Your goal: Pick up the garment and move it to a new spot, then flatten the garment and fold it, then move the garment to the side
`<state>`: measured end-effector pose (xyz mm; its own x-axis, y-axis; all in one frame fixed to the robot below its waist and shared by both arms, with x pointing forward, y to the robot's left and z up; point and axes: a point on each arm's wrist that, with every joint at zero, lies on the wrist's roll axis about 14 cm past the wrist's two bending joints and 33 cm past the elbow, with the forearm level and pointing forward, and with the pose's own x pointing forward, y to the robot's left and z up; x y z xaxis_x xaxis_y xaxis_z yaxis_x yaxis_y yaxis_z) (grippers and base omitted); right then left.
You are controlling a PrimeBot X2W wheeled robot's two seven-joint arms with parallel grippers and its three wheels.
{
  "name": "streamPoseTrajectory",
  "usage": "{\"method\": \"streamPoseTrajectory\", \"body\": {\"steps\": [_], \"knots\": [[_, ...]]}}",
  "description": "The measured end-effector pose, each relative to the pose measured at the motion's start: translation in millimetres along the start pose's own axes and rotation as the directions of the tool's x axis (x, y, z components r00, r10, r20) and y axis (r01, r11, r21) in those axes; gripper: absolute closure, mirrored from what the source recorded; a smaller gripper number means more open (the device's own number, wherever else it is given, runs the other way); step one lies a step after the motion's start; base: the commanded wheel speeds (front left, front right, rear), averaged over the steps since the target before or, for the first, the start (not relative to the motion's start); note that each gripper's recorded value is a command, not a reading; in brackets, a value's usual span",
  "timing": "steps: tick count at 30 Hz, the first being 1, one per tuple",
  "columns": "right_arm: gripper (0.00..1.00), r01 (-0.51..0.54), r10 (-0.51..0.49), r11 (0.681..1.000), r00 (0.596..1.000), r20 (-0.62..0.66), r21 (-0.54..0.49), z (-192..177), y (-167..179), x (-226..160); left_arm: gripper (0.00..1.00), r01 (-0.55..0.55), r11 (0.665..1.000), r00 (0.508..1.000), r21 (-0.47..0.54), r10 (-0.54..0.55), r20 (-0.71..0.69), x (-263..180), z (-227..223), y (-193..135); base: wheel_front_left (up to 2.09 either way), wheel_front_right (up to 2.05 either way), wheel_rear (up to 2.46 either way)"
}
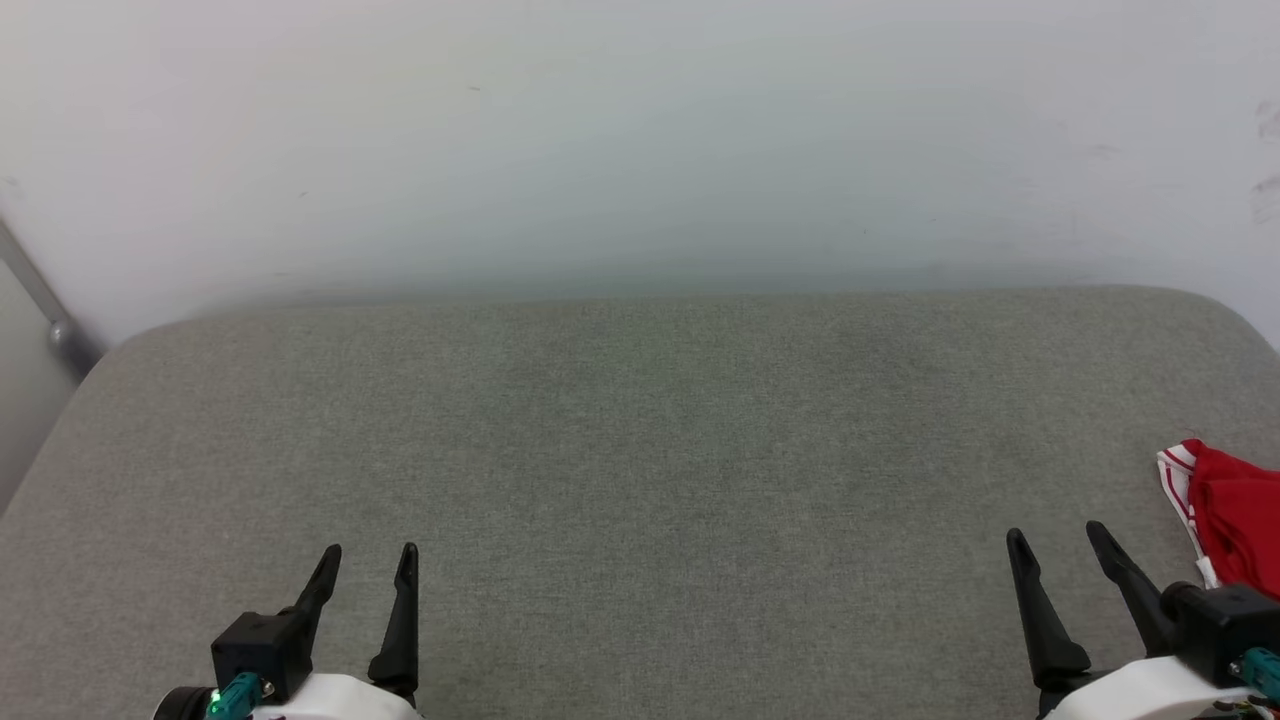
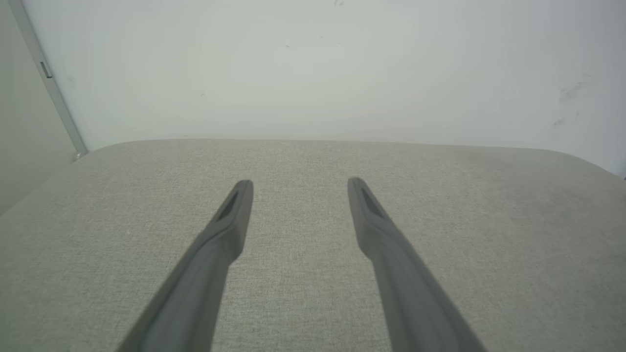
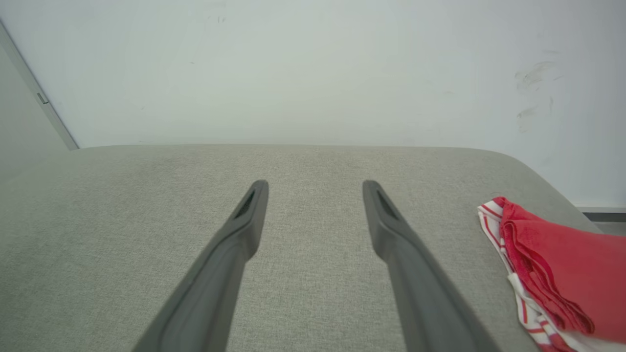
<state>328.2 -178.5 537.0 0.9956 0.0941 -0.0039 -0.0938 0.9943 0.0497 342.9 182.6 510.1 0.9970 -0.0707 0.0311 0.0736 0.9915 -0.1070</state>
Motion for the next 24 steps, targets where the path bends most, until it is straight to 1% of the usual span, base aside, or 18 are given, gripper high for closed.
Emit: {"method": "streamPoseTrajectory", "body": {"steps": [4, 5, 8, 15, 24], "knots": [[0.00, -0.013, 0.013, 1.000, 1.000, 0.003, -0.001, 1, 3, 3, 0.00, -0.007, 1.000, 1.000, -0.001, 0.007, -0.005, -1, -2, 2, 0.00, 0.00, 0.00], [1.00, -0.012, 0.012, 1.000, 1.000, -0.007, 0.000, -3, 3, 2, 1.00, -0.009, 1.000, 1.000, -0.004, 0.009, -0.013, -2, -5, 2, 0.00, 0.00, 0.00], [1.00, -0.009, 0.010, 1.000, 0.999, -0.044, 0.022, -15, 3, 0, 1.00, -0.018, 0.999, 0.998, -0.029, 0.017, -0.057, -8, -18, 0, 0.00, 0.00, 0.00], [1.00, 0.002, 0.007, 0.987, 0.998, -0.059, 0.162, -22, 0, 1, 1.00, -0.063, 0.986, 0.994, -0.158, 0.048, -0.096, -5, -24, 5, 0.00, 0.00, 0.00], [1.00, 0.013, 0.005, 0.945, 0.999, -0.053, 0.326, -24, -2, 7, 1.00, -0.104, 0.945, 0.990, -0.309, 0.067, -0.128, 2, -25, 10, 0.00, 0.00, 0.00]]}}
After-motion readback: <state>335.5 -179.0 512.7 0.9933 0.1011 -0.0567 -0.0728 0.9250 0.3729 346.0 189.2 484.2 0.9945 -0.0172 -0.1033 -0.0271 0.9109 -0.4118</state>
